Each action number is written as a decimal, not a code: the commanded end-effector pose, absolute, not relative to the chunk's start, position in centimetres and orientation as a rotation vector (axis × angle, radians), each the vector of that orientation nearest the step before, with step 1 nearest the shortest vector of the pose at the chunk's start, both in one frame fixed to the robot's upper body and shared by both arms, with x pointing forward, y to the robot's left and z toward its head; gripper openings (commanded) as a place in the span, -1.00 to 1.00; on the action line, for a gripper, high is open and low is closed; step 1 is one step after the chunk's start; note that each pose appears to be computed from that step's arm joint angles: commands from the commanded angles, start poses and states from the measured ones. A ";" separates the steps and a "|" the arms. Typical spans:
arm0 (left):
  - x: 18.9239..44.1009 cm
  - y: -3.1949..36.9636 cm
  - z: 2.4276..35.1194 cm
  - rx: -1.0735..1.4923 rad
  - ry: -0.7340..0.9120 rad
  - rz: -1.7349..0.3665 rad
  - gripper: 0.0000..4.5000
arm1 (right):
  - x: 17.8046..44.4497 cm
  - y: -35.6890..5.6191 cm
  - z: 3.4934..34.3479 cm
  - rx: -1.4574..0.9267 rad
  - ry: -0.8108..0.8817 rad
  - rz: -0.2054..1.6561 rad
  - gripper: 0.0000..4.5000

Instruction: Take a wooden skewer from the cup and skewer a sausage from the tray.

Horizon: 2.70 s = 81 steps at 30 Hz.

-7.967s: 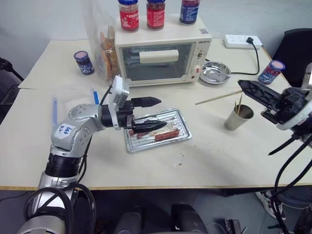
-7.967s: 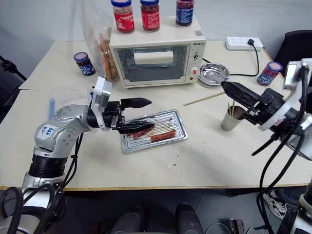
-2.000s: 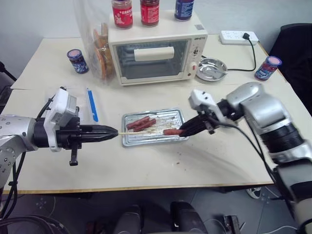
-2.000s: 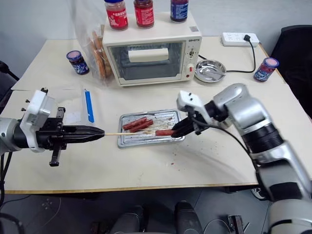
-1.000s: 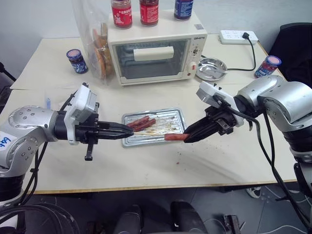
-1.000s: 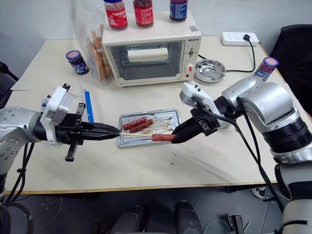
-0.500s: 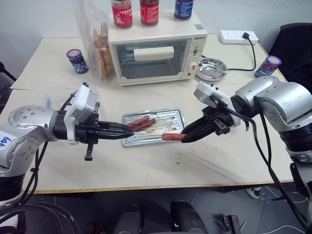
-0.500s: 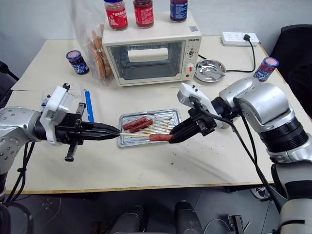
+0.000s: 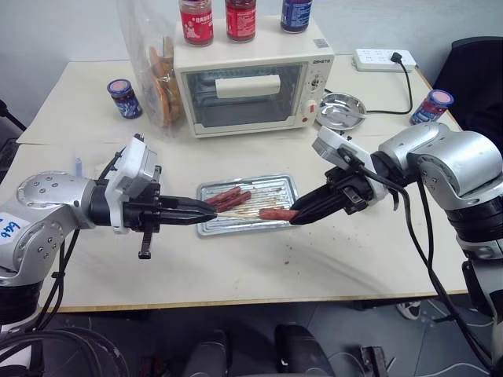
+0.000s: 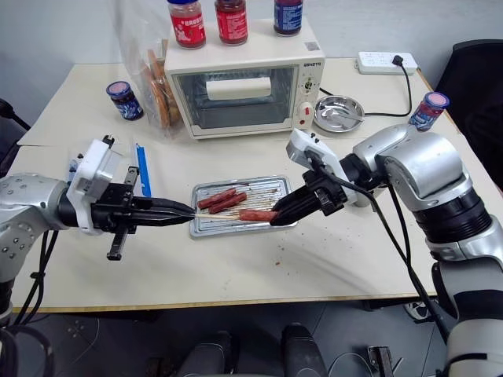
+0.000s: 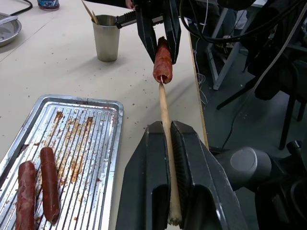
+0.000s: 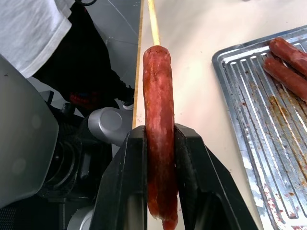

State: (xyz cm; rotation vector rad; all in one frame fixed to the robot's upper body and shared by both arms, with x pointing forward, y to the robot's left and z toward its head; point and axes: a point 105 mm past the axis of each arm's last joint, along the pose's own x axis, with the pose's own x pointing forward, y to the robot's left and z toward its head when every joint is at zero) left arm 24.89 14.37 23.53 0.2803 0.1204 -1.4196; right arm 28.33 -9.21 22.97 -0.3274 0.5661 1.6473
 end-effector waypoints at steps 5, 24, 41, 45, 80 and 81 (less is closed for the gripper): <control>24.8 14.9 25.0 0.327 0.079 -1.404 -1.00 | 29.2 -10.3 23.0 -0.337 0.541 1.608 -0.65; 24.9 14.0 24.8 0.317 0.066 -1.422 -1.00 | 28.1 -8.8 24.7 -0.269 0.509 1.666 -0.65; 24.9 14.9 25.3 0.329 0.074 -1.390 -1.00 | 28.7 -9.5 24.3 -0.260 0.517 1.626 -0.65; 24.8 14.9 25.3 0.331 0.075 -1.391 -1.00 | 28.8 -9.6 24.3 -0.260 0.517 1.621 -0.65; 24.9 14.1 25.3 0.310 0.056 -1.416 -1.00 | 28.3 -8.6 25.0 -0.246 0.479 1.656 -0.65; 24.9 14.0 25.2 0.308 0.054 -1.421 -1.00 | 28.3 -8.5 25.1 -0.241 0.477 1.659 -0.65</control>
